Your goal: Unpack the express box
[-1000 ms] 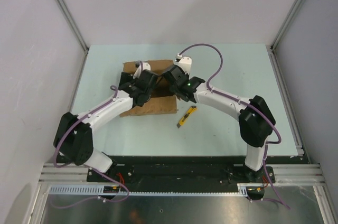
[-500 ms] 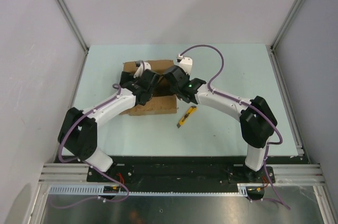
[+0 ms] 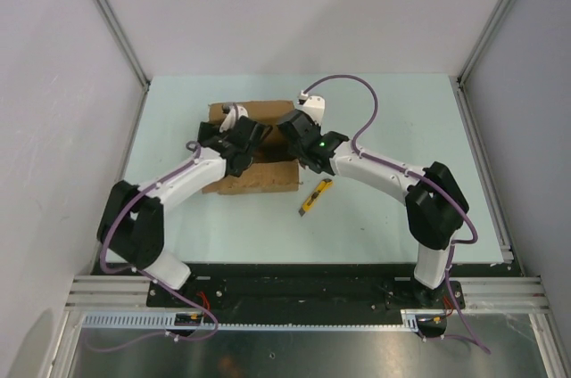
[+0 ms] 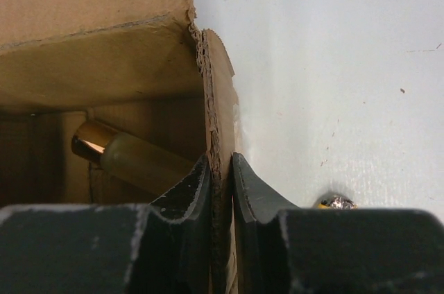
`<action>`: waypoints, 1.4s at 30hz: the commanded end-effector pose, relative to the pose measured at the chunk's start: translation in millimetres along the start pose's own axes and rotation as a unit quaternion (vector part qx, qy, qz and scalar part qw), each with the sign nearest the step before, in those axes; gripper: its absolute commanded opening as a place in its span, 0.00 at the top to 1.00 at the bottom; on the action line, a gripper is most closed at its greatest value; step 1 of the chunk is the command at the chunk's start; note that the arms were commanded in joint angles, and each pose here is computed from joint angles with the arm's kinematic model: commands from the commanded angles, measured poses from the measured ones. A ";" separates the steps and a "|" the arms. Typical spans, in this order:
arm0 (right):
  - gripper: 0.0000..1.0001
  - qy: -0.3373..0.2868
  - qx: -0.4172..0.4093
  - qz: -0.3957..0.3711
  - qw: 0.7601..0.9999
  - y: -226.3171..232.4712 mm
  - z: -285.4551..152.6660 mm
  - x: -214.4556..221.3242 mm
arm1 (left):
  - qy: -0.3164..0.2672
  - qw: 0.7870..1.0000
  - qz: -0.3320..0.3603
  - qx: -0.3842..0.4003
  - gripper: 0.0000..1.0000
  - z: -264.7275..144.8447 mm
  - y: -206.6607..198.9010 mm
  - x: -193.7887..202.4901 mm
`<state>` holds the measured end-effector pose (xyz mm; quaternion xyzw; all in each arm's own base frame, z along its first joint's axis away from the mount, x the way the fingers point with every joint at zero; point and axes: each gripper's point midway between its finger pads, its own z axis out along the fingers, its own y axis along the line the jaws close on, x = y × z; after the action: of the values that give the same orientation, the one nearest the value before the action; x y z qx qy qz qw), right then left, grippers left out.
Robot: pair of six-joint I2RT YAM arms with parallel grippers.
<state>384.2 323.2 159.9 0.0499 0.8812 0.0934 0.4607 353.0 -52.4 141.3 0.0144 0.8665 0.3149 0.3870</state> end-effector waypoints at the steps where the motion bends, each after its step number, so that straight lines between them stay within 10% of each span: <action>1: 0.87 0.035 0.001 -0.010 0.999 -6.8 2.9 22.4 | -0.059 0.992 -0.107 0.019 0.09 -31.0 31.4 -48.2; 13: 0.97 0.042 -0.006 -0.035 0.998 -5.2 8.7 29.3 | -0.089 0.979 -0.176 0.041 0.16 -48.2 70.5 -68.1; 42: 1.00 0.024 0.018 -0.063 0.998 -8.9 0.2 23.9 | -0.079 0.873 -0.437 0.200 0.17 -55.1 132.2 -31.0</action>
<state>362.4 370.3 153.7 -0.0141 0.8820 0.1555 0.4446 304.8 -21.0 225.4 -0.2105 0.8523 -0.0906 0.4702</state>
